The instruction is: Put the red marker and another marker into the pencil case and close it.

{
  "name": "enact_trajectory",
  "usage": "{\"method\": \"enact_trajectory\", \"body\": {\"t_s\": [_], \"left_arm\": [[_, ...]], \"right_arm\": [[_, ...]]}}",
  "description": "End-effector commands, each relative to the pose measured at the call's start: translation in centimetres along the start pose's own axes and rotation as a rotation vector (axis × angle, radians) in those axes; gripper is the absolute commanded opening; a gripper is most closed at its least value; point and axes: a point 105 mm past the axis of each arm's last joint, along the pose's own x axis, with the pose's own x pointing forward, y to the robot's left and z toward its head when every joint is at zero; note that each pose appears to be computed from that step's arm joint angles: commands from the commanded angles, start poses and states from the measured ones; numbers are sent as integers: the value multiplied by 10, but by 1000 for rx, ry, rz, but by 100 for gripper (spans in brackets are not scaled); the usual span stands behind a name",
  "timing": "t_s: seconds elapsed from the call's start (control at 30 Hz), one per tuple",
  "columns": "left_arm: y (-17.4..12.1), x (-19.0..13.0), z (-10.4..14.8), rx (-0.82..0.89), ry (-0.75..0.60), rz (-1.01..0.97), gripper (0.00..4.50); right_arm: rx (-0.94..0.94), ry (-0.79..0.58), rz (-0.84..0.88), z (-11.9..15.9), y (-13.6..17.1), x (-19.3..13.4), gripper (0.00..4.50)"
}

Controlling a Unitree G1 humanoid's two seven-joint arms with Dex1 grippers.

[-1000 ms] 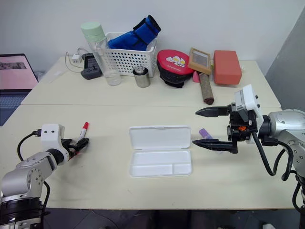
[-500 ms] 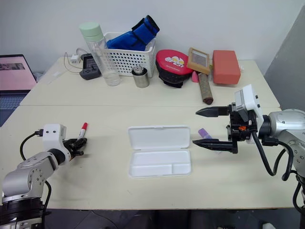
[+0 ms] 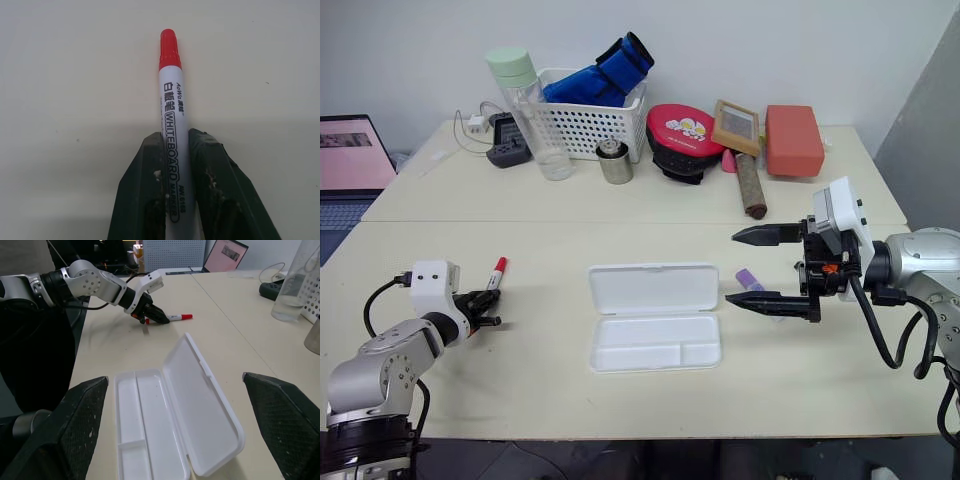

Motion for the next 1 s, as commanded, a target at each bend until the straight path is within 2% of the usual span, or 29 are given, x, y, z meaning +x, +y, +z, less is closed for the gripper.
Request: {"method": "enact_trajectory", "body": {"t_s": [0.03, 0.23, 0.33, 0.4, 0.5, 0.7, 0.77, 0.87, 1.0], "left_arm": [[3, -1, -1, -5, -5, 6, 45], [-43, -23, 74, 127, -283, -247, 45], [-100, -63, 120, 265, -459, -559, 45], [-131, -83, 131, 332, -482, -740, 45], [-165, -99, 123, 478, -408, -958, 45], [-205, -110, 105, 682, -265, -1228, 45], [-213, -104, 96, 752, -211, -1274, 45], [-221, -91, 87, 770, -177, -1300, 45], [-225, -63, 55, 857, -56, -1287, 45]], "right_arm": [[-64, -24, -37, 13, -3, -4, 450], [-62, -64, -43, 25, 0, -13, 450], [-62, -62, -43, 27, 4, -20, 450], [-63, -64, -50, 29, 6, -23, 450], [-66, -71, -80, 30, 7, -28, 450], [-62, -56, -116, 26, 16, -32, 450], [-45, -24, -132, 18, 20, -33, 450], [-28, 16, -150, 8, 26, -33, 450], [-11, 56, -177, -3, 31, -31, 450]]}}
